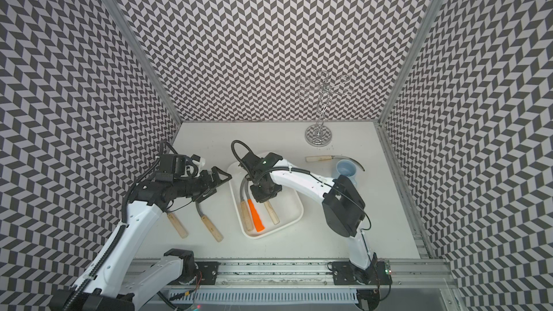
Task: Put small sickles into storage boxes
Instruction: Place the sickle in the storage box.
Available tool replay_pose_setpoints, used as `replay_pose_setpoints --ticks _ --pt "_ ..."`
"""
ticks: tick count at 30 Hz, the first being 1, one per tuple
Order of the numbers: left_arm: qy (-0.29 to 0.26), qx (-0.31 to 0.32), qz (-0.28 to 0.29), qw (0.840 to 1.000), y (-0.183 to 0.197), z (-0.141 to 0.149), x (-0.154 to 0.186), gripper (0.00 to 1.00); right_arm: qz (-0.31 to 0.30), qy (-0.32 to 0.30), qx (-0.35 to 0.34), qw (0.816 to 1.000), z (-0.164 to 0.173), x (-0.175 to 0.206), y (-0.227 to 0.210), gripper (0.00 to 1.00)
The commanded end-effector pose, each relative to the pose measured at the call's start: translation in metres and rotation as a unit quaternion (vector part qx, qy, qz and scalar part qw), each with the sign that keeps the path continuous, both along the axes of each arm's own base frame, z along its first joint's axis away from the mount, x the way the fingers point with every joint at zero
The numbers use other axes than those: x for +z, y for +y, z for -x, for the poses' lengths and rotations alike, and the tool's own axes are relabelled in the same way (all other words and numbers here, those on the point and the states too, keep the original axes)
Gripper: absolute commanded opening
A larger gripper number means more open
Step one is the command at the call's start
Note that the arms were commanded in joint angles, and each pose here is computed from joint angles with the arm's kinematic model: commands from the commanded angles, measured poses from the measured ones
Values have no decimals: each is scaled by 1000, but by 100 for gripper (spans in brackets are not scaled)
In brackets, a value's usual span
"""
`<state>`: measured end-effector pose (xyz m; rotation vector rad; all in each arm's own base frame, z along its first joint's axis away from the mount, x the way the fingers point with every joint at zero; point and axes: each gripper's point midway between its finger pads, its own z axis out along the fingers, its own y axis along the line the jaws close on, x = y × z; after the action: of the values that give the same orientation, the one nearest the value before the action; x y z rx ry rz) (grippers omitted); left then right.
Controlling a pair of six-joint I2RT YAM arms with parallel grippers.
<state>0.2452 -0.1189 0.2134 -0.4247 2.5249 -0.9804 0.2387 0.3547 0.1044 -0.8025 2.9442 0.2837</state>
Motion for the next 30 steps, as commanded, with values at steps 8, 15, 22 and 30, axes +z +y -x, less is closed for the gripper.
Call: replay_pose_setpoints --ticks 8,15,22,30 --pt "-59 -7 -31 998 3 -8 36 100 -27 6 -4 1000 -3 -13 18 4" --pt "-62 -7 -29 998 2 -10 38 100 -30 14 -8 999 -3 -23 21 4" --pt "-62 -8 -22 998 0 -11 36 100 -25 20 -5 999 -3 -33 21 4" --pt "-61 -9 -20 998 -1 -12 35 100 -24 29 -2 999 -2 -42 23 4"
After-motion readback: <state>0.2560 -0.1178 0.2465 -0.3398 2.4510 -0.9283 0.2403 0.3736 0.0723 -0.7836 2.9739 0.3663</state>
